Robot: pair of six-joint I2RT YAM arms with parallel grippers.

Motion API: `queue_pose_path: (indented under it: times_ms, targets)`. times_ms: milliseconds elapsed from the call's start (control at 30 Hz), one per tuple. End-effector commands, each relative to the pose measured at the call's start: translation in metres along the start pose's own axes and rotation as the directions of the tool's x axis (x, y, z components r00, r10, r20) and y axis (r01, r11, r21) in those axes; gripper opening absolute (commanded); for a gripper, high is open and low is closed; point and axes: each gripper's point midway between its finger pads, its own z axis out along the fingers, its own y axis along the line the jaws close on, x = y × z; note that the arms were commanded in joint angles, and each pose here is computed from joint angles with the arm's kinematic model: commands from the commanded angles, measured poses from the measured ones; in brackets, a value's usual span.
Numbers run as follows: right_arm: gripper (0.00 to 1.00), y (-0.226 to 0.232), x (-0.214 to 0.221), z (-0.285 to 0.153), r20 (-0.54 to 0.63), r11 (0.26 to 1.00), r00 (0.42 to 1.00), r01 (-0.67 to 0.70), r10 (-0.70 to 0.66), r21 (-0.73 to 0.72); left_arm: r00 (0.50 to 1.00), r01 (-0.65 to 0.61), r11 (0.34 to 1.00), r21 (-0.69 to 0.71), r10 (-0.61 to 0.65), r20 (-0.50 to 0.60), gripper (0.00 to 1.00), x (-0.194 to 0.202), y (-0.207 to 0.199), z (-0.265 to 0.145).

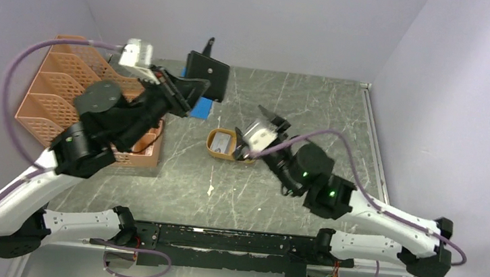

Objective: Put the credit cards into the card holder
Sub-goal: Turn over the card holder.

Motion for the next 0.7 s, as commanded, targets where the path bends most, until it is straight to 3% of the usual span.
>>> queue_pose_path:
  times_ms: [0, 133, 167, 300, 467, 667]
  targets:
    - [0.80, 0.037, 0.015, -0.025, -0.050, 0.806, 0.859, -0.496, 0.509, -0.323, 0.974, -0.226, 0.965, 0.133, 0.224, 0.033, 0.05, -0.030, -0.011, -0.041]
    - [0.83, 0.023, -0.021, -0.045, -0.036, 0.552, 0.652, -0.669, 0.757, -0.497, 0.948, -0.275, 0.859, 0.432, 0.317, -0.027, 0.05, -0.002, -0.043, -0.076]
    - [0.85, 0.017, -0.037, -0.051, -0.004, 0.501, 0.601, -0.671, 0.799, -0.547, 0.944, -0.269, 0.823, 0.501, 0.329, -0.034, 0.05, 0.006, -0.052, -0.085]
    - [0.96, 0.018, -0.081, -0.082, -0.061, 0.261, 0.441, -0.631, 0.895, -0.731, 0.926, -0.219, 0.670, 0.709, 0.372, -0.066, 0.05, 0.028, -0.081, -0.112]
    - [0.98, 0.008, -0.112, -0.103, -0.122, 0.087, 0.313, -0.580, 0.942, -0.810, 0.913, -0.171, 0.523, 0.835, 0.403, -0.065, 0.05, 0.036, -0.106, -0.128]
    - [0.98, 0.004, -0.124, -0.110, -0.170, 0.011, 0.277, -0.551, 0.946, -0.834, 0.905, -0.158, 0.493, 0.856, 0.418, -0.074, 0.05, 0.040, -0.112, -0.125]
